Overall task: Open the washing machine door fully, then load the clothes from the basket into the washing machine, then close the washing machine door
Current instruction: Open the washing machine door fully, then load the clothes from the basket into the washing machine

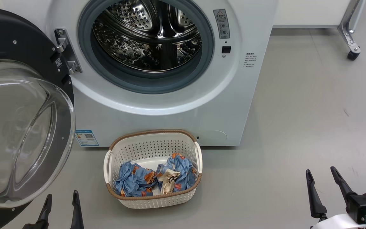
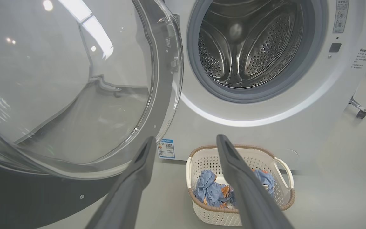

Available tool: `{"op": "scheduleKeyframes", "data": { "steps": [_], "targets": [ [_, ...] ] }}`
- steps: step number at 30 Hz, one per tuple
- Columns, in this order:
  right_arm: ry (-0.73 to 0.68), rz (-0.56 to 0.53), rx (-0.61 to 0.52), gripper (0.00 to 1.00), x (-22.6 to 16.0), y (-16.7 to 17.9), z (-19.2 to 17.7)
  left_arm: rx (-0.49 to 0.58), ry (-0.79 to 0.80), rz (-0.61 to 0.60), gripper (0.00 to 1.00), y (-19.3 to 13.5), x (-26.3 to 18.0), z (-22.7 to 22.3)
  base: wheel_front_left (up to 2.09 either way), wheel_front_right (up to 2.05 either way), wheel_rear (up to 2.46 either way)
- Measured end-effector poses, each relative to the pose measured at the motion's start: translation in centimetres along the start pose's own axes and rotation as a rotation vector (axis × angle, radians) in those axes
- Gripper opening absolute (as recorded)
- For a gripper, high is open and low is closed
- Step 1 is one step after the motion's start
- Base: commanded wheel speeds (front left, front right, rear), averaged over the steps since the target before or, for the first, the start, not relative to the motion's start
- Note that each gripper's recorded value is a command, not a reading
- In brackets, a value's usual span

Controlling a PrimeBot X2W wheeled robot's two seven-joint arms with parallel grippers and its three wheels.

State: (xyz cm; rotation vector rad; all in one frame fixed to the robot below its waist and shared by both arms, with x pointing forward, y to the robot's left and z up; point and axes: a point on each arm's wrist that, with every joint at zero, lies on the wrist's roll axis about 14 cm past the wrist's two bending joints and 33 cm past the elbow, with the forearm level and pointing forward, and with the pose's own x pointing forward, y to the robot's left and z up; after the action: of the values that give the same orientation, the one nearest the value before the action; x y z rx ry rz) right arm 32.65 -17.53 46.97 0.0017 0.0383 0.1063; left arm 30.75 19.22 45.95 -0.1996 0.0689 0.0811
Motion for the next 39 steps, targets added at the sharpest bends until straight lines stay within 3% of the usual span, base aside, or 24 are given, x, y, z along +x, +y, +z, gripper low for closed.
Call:
{"op": "scheduleKeyframes", "data": {
  "steps": [16, 39],
  "targets": [
    [0.001, -0.012, 0.002, 1.00, -0.26, -0.30, -0.04, 0.003, 0.001, -0.014, 1.00, -0.37, 0.14, 0.00, 0.17, -0.19, 0.01],
    [0.010, -0.019, 0.011, 1.00, -0.23, -0.40, -0.34, 0.010, 0.007, -0.016, 1.00, -0.43, 0.29, -0.13, 0.74, -0.79, 0.05]
  ]
}}
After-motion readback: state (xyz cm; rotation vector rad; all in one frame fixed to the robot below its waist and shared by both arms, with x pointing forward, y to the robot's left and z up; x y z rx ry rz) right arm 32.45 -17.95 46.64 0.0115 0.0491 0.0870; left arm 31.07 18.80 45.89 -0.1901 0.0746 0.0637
